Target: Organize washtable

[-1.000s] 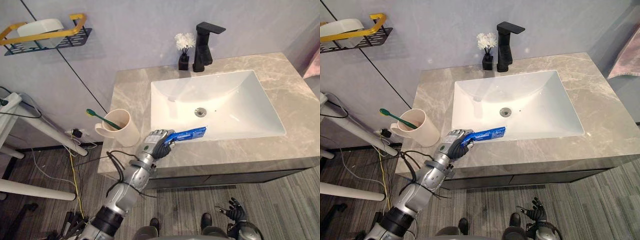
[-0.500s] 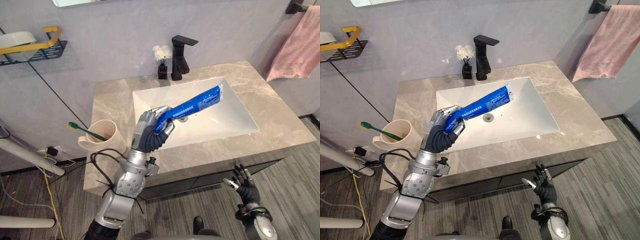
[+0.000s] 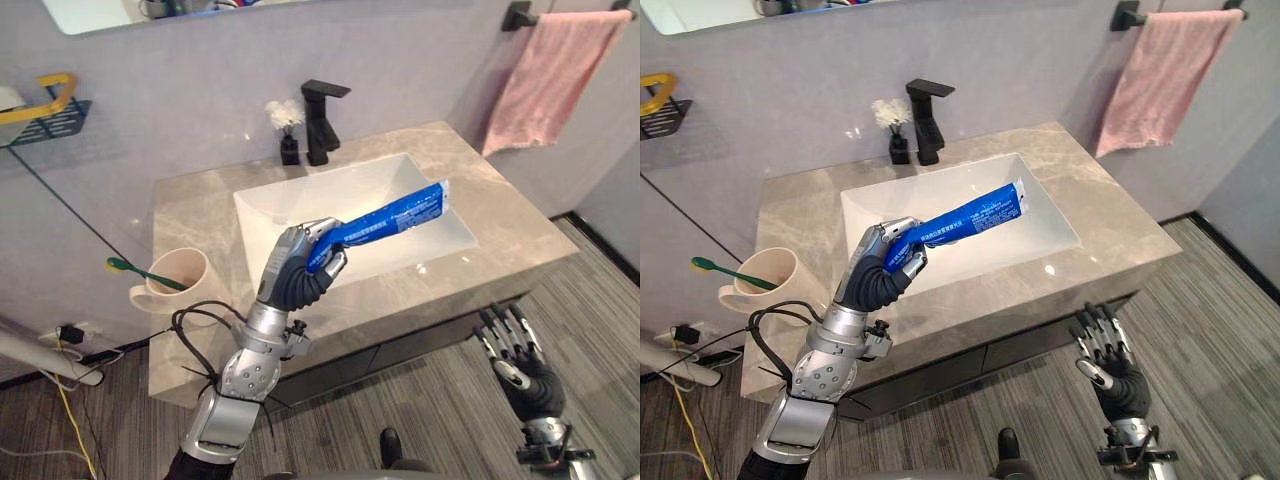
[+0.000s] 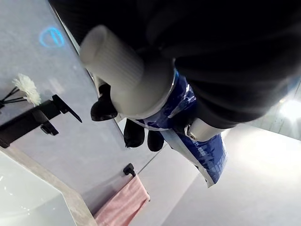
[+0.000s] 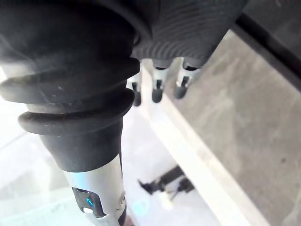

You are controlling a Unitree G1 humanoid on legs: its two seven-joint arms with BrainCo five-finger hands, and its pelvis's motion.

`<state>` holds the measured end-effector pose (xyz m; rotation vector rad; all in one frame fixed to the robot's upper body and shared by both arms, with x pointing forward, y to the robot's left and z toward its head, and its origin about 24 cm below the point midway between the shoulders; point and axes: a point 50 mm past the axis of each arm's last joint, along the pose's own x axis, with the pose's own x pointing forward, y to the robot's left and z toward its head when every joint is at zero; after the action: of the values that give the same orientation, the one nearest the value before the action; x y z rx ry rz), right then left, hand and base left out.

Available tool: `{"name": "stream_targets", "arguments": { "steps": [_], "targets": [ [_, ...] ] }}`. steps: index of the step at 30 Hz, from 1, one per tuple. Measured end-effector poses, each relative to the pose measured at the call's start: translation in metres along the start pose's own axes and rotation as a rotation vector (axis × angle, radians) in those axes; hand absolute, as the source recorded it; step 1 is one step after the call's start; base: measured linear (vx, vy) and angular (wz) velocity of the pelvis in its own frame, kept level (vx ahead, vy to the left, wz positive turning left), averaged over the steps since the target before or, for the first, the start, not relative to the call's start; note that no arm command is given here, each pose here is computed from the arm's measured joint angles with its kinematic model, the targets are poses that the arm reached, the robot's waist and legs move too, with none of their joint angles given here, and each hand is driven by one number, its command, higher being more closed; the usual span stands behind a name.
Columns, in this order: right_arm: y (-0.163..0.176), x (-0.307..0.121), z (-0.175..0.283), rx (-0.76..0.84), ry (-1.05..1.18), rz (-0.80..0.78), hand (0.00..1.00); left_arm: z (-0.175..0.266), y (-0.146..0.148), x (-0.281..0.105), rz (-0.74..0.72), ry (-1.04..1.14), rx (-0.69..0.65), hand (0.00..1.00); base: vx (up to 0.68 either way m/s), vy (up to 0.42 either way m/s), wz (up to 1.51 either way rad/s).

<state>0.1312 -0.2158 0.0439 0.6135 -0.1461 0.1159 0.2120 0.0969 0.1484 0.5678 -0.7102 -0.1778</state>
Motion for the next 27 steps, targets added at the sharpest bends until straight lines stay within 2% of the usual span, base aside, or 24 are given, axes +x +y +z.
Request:
{"name": "stream_targets", "arguments": {
  "steps": [7,10,15,18,27],
  "targets": [
    [0.070,0.051,-0.027,0.540,-0.114,0.236,0.00,0.012,-0.032,0.011,-0.090,-0.069,-0.089,1.00,-0.05,-0.008,0.06],
    [0.095,0.066,-0.046,0.661,-0.036,0.293,0.00,0.016,-0.038,0.016,-0.088,-0.095,-0.107,1.00,0.00,0.003,0.20],
    [0.113,0.070,-0.061,0.772,0.047,0.313,0.00,0.020,-0.045,0.019,-0.074,-0.105,-0.134,1.00,0.00,0.019,0.20],
    [0.112,0.070,-0.062,0.803,0.044,0.285,0.00,0.014,-0.058,0.015,-0.126,-0.070,-0.146,1.00,-0.02,0.018,0.19],
    [0.125,0.080,-0.059,0.784,0.076,0.380,0.00,0.013,-0.067,0.011,-0.159,-0.053,-0.158,1.00,-0.04,-0.001,0.16]
  ]
}}
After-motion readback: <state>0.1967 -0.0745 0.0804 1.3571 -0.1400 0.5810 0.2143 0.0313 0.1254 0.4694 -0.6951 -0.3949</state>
